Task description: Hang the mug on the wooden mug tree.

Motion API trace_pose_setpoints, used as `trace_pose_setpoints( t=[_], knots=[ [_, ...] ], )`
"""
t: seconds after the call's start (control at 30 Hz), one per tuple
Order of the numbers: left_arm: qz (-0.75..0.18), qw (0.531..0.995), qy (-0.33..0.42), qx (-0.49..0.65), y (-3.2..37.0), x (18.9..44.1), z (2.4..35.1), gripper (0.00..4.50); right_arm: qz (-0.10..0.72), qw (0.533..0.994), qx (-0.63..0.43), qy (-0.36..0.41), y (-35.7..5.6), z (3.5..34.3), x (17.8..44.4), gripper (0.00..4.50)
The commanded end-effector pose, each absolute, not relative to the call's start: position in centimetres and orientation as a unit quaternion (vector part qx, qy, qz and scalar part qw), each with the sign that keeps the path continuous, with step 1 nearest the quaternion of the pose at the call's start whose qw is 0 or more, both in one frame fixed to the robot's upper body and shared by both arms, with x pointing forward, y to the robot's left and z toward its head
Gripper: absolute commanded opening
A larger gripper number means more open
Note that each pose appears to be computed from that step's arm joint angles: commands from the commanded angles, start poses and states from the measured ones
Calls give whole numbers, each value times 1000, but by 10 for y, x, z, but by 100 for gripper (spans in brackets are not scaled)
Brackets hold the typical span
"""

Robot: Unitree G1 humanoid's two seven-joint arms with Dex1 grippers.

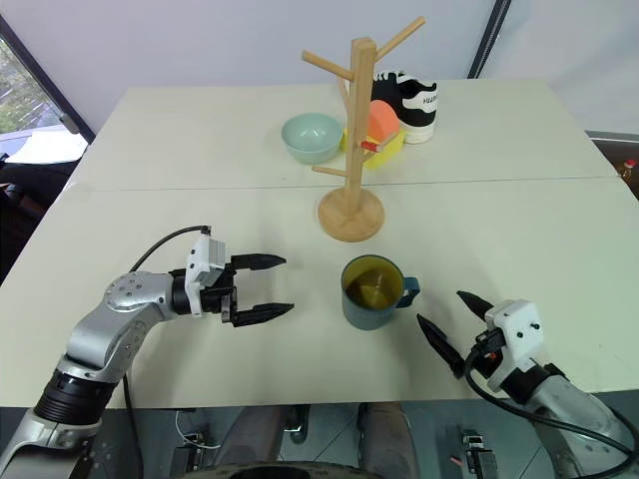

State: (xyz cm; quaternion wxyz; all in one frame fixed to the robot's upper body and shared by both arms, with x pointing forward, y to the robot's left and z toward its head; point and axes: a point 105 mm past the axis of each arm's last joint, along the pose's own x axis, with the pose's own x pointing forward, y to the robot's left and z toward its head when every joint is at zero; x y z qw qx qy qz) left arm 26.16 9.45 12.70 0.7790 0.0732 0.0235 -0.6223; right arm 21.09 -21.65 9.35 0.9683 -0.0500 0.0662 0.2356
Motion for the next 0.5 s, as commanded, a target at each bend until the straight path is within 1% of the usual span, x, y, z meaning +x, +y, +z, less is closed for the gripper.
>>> trace_pose_setpoints(
  t=[0.03, 0.5],
  knots=[
    [-646, 760, 3, 80, 86, 252, 139, 450, 233, 969, -62, 45, -215, 100, 215, 447],
    [-647, 758, 2, 82, 86, 245, 131, 450, 249, 966, -63, 32, -207, 95, 225, 447]
  ],
)
